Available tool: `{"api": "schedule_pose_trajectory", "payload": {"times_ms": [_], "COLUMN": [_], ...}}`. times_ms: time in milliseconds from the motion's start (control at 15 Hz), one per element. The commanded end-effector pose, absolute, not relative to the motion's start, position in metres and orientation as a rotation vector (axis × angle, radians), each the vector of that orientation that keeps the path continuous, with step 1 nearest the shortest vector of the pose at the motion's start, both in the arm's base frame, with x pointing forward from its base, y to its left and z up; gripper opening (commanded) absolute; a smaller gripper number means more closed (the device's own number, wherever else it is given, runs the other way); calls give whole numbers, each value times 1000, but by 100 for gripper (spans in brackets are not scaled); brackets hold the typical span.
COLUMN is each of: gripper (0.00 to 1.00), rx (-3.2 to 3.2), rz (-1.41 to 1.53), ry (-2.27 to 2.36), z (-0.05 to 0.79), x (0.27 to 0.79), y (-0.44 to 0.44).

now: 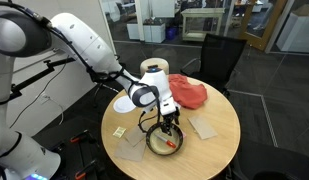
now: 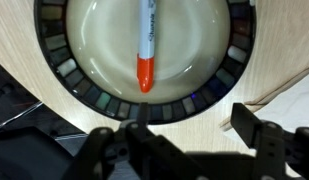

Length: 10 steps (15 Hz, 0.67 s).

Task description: Put the marker in the bowl

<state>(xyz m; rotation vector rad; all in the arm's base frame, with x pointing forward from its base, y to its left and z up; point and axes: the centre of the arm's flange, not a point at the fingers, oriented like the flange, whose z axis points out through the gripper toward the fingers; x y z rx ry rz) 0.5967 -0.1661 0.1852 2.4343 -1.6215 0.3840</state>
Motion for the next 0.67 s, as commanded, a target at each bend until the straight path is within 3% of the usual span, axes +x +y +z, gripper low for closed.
{"api": "schedule_pose_trajectory", "payload": {"times_ms": [0,467,600], "gripper": [100,100,100], "rx": [2480,2549,2522], "rz": [348,282,331], "ry": [-1614,-1585,-1588], "z": [206,232,215], "x": [587,563,581], "y": [-162,-146,-151]}}
